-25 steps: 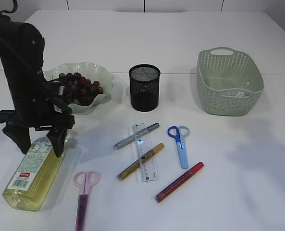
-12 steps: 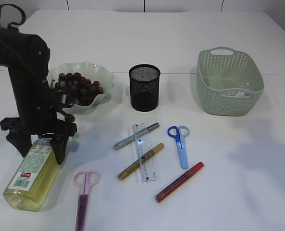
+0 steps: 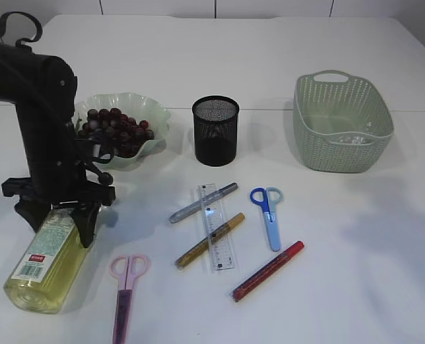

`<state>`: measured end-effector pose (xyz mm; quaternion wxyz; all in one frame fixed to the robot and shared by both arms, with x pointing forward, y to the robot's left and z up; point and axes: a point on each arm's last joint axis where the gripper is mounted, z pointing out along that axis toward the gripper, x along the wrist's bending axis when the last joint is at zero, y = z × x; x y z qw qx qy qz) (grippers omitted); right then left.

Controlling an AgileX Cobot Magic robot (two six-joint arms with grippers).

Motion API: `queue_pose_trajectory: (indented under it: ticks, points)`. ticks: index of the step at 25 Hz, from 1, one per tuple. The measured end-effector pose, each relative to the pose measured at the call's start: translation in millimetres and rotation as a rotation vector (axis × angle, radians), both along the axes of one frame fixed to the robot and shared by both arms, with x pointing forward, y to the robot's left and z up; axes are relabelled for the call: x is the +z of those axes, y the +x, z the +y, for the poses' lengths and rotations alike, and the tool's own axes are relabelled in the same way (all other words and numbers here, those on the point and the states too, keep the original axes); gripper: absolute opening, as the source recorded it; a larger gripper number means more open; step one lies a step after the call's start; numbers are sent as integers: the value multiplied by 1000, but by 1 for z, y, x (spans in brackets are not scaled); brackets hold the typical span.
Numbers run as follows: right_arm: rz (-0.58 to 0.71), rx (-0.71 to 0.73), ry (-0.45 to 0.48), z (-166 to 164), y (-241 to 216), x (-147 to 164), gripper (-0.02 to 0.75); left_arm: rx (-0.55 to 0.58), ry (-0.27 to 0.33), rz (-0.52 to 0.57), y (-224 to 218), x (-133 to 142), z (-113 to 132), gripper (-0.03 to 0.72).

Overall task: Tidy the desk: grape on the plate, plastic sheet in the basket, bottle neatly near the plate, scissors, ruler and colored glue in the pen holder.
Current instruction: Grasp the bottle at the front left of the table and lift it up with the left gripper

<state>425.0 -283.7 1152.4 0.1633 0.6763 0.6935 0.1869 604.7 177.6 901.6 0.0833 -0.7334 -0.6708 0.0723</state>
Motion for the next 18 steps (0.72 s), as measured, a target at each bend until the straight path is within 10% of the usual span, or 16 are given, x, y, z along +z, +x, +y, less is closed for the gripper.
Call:
queue_pose_trajectory:
  ticks: [18]
  points:
    - [0, -1, -5, 0, 0, 0, 490, -1, -1, -4, -8, -3, 3, 446]
